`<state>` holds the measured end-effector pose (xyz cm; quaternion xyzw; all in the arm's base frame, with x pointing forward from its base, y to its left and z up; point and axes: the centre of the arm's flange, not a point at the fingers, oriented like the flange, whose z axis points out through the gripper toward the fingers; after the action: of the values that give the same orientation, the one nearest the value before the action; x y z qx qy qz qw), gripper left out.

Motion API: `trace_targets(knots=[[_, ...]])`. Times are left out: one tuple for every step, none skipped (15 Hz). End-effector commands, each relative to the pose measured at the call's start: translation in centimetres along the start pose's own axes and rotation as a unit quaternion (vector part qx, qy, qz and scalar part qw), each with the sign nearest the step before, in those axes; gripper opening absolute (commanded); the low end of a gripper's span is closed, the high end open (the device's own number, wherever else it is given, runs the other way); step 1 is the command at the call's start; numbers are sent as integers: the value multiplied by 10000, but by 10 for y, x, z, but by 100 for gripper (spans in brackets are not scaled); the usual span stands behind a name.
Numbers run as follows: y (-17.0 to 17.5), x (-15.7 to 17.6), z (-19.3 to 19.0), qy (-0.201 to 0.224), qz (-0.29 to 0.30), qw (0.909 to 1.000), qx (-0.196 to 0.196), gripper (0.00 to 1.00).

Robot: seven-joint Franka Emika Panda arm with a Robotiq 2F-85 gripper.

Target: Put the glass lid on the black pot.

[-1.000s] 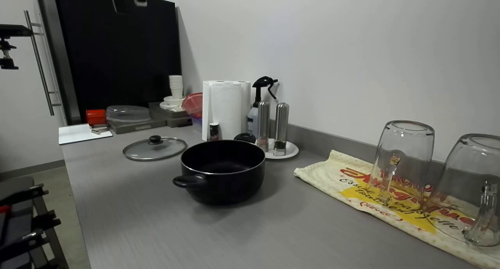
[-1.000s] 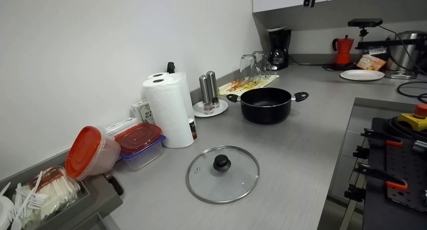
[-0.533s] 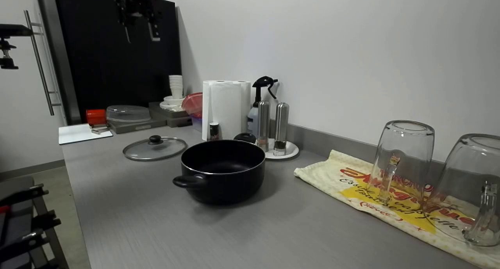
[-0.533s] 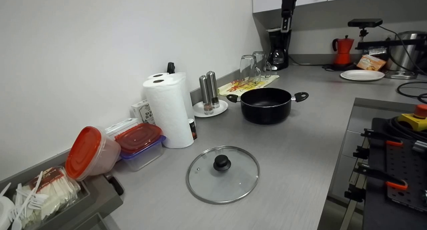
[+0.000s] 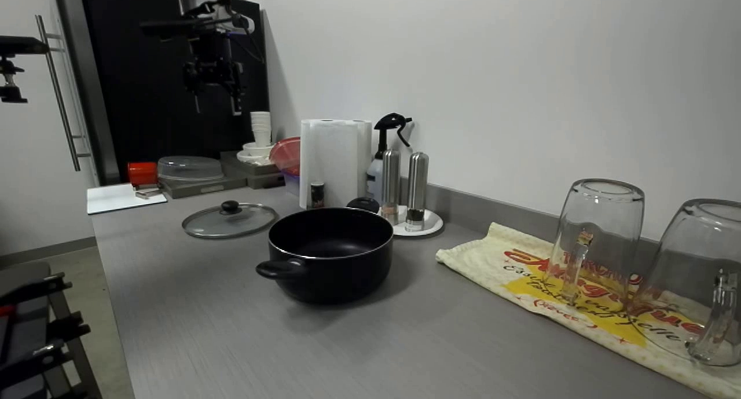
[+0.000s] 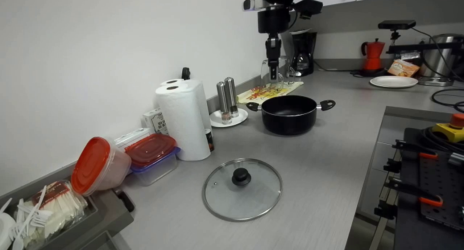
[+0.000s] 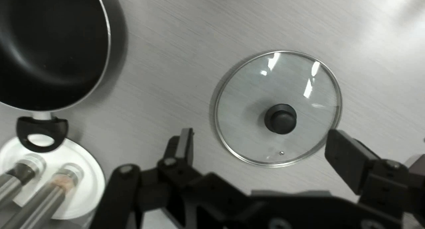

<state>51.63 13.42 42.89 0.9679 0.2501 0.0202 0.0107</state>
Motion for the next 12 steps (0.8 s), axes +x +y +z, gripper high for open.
trace_targets(knots=[[-39, 57, 26, 83, -472, 9986, 221, 100], [-56, 69, 37, 112, -580, 9980, 223, 100], [-70, 80, 43, 144, -701, 9971, 242, 100], [-85, 91, 53, 171, -831, 9961, 251, 100], [-99, 99, 63, 185, -971, 9947, 270, 100], [-112, 106, 75, 183, -1091, 9934, 289, 100], [-123, 111, 87, 156, -1199, 9922, 302, 100], [-133, 115, 103, 110, -1297, 9911, 279, 100], [-139, 117, 117, 57, -1377, 9901, 271, 100], [-144, 119, 134, -45, -1453, 9890, 275, 100], [-146, 119, 149, -137, -1517, 9880, 264, 100], [-147, 119, 165, -246, -1579, 9869, 231, 100]])
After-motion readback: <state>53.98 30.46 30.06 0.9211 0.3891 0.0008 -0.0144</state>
